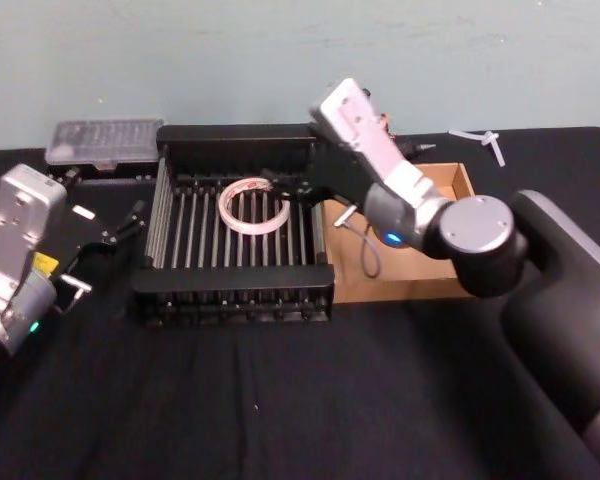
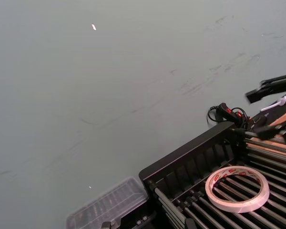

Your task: Pick up the white tape and place it into the black box , Pick up the silver tape and place it into the brown box.

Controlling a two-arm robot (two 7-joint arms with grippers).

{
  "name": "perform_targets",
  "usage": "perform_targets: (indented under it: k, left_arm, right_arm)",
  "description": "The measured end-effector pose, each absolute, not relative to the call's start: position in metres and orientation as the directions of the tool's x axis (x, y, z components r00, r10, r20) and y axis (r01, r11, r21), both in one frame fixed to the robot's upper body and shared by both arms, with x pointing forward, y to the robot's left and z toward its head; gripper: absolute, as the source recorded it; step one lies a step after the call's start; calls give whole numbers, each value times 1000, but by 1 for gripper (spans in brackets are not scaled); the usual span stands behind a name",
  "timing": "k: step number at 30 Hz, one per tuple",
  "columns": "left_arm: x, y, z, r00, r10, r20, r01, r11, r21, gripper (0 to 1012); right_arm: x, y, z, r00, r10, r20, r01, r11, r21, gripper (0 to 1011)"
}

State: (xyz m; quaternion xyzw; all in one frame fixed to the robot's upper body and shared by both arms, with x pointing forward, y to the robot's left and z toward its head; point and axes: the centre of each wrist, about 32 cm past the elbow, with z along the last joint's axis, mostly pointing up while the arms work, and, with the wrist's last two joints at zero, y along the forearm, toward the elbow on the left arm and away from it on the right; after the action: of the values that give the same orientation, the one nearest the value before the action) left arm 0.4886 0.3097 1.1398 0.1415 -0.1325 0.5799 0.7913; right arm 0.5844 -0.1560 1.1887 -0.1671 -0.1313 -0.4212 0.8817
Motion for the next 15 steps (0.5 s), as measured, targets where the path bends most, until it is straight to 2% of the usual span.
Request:
perform_targets:
  k: [15]
  left_arm:
    - [489,310,1140,292,880,374,-955,287,70,1001]
  right_arm:
    - [550,-207,1182,479,-819,316,878,453,-155,1002]
